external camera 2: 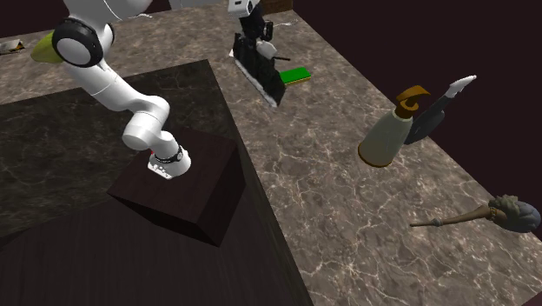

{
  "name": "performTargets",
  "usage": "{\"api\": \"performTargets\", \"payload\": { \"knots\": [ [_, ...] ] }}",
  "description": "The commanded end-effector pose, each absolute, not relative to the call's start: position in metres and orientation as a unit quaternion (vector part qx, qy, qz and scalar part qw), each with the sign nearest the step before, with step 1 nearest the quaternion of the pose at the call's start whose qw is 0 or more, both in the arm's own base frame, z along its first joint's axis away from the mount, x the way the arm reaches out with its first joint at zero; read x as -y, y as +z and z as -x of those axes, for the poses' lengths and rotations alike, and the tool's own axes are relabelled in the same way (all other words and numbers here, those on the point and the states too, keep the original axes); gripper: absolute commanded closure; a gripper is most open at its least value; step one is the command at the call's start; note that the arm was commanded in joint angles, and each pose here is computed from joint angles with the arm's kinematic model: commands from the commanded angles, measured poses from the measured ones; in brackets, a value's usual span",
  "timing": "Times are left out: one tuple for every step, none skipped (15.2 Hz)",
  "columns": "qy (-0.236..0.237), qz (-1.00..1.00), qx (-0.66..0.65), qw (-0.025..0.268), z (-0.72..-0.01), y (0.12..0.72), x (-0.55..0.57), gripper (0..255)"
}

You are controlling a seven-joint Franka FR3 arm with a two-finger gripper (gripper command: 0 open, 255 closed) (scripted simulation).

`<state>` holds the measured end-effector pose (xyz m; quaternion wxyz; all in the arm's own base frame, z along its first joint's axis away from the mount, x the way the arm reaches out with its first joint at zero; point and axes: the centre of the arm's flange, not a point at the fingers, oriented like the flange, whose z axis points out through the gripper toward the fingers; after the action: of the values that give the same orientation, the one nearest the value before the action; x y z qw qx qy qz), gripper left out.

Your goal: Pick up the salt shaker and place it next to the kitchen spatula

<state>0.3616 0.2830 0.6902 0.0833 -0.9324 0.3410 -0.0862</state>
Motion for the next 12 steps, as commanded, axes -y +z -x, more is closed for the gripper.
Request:
{"api": "performTargets", "payload": {
  "knots": [
    [-0.086, 0.932, -0.341, 0.083, -0.347, 0.690, -0.303, 255],
    [-0.086, 0.932, -0.341, 0.083, -0.339, 0.690, -0.314, 255],
    [-0.086, 0.932, -0.341, 0.083, -0.331, 0.690, -0.325, 255],
    [-0.086, 0.932, -0.341, 0.083, -0.323, 0.690, -0.335, 255],
    [-0.086, 0.932, -0.341, 0.083, -0.315, 0.690, -0.346, 255],
    [-0.086, 0.932, -0.341, 0.083, -0.307, 0.690, -0.356, 255],
    [-0.086, 0.932, -0.341, 0.083, -0.299, 0.690, -0.367, 255],
    [-0.086, 0.932, -0.341, 0.083, -0.291, 0.690, -0.377, 255],
    [-0.086, 0.932, -0.341, 0.083, -0.283, 0.690, -0.388, 255],
    [-0.086, 0.932, -0.341, 0.083, -0.275, 0.690, -0.398, 255],
    [-0.086, 0.932, -0.341, 0.083, -0.268, 0.690, -0.409, 255],
    [-0.086, 0.932, -0.341, 0.083, -0.260, 0.690, -0.420, 255]
  ]
}}
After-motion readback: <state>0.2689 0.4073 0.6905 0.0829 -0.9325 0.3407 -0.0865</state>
